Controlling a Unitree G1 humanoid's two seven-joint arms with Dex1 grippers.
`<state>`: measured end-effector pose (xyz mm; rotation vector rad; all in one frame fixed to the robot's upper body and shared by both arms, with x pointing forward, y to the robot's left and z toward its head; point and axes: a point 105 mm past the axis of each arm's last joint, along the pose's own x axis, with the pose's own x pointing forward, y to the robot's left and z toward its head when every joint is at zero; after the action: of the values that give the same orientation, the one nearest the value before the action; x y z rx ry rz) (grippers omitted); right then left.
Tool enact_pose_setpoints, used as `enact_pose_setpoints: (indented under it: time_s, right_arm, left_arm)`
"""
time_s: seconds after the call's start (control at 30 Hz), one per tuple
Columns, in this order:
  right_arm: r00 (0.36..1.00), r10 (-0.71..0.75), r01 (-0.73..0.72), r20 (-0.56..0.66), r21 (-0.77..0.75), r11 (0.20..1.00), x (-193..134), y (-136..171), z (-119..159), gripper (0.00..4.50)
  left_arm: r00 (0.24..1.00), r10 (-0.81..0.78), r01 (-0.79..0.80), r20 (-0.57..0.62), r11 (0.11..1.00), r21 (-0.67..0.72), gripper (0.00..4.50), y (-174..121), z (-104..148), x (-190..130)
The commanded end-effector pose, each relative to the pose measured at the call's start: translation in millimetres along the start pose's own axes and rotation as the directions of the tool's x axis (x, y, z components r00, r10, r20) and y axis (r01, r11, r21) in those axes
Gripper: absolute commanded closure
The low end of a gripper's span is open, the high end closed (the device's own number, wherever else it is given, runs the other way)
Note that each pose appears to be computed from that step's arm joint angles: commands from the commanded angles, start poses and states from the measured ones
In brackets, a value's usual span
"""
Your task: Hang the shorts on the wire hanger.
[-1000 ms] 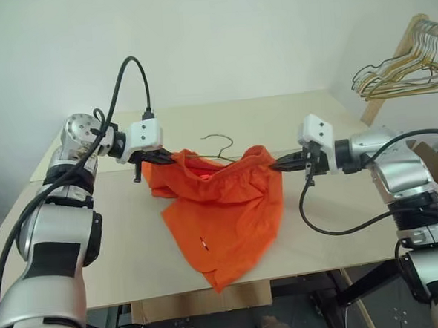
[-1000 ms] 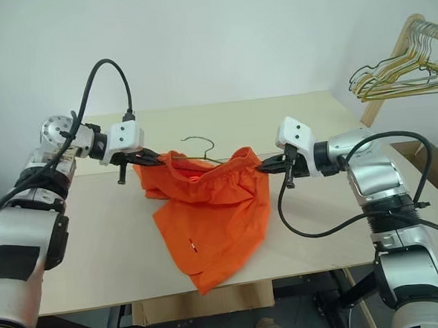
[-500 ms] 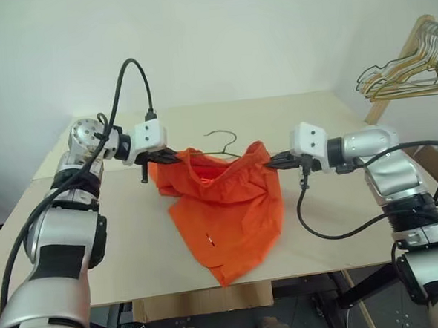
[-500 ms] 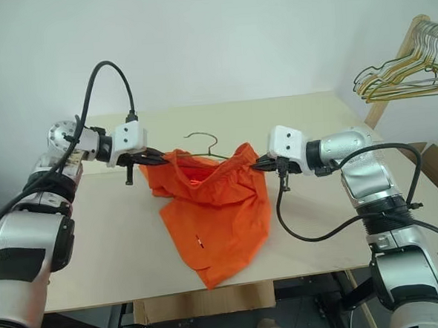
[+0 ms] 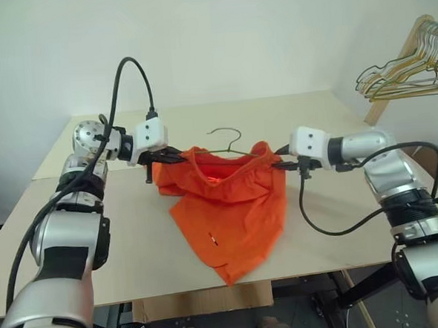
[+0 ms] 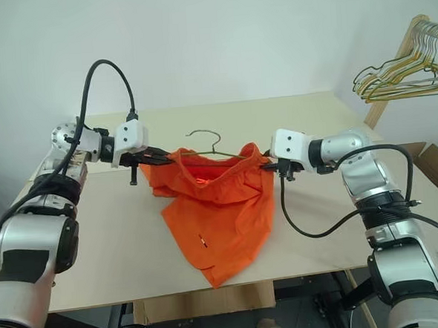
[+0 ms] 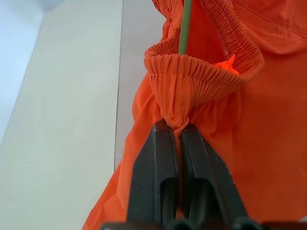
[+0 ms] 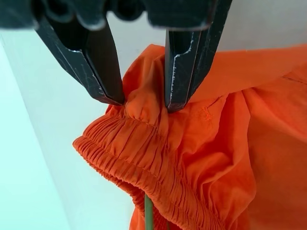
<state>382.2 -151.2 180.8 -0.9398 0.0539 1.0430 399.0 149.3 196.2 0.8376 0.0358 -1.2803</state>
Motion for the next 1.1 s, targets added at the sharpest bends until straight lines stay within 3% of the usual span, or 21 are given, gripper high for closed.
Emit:
enact_pose_setpoints:
  time_s: [0.03,0.3,0.73,0.83,0.93,1.07,1.1]
  right_arm:
    - [0.998,-0.016,0.020,0.065,-0.059,0.998,-7.9,-11.1,18.3,2.81]
    - [0.976,0.103,-0.097,0.194,-0.042,0.994,-12.4,-4.3,42.4,2.81]
    - [0.978,0.172,-0.176,0.122,0.030,0.984,-3.2,2.2,27.1,2.81]
    - [0.981,0.175,-0.179,0.082,0.052,0.982,-3.0,3.0,20.7,3.37]
    - [0.985,0.166,-0.168,0.045,0.057,0.984,-0.7,3.3,14.7,4.31]
    - [0.988,0.153,-0.155,0.026,0.069,0.986,-0.3,2.0,11.9,4.45]
    - [0.989,0.148,-0.150,0.022,0.080,0.986,-0.5,1.4,10.7,4.49]
  left_arm:
    - [0.995,0.047,-0.050,0.091,0.998,0.037,4.50,11.2,20.2,-6.1]
    - [0.993,0.003,-0.009,0.116,0.999,0.048,4.50,3.4,21.6,2.4]
    - [0.987,0.006,-0.012,0.159,0.999,0.038,4.50,0.5,23.3,4.1]
    - [0.987,0.016,-0.021,0.160,0.999,0.030,4.50,1.0,22.1,3.4]
    - [0.987,0.040,-0.043,0.157,0.999,0.017,4.50,3.6,21.2,4.1]
    - [0.984,0.064,-0.062,0.168,0.998,-0.016,4.50,7.1,21.4,3.9]
    - [0.983,0.071,-0.067,0.171,0.997,-0.029,4.23,8.5,21.7,3.4]
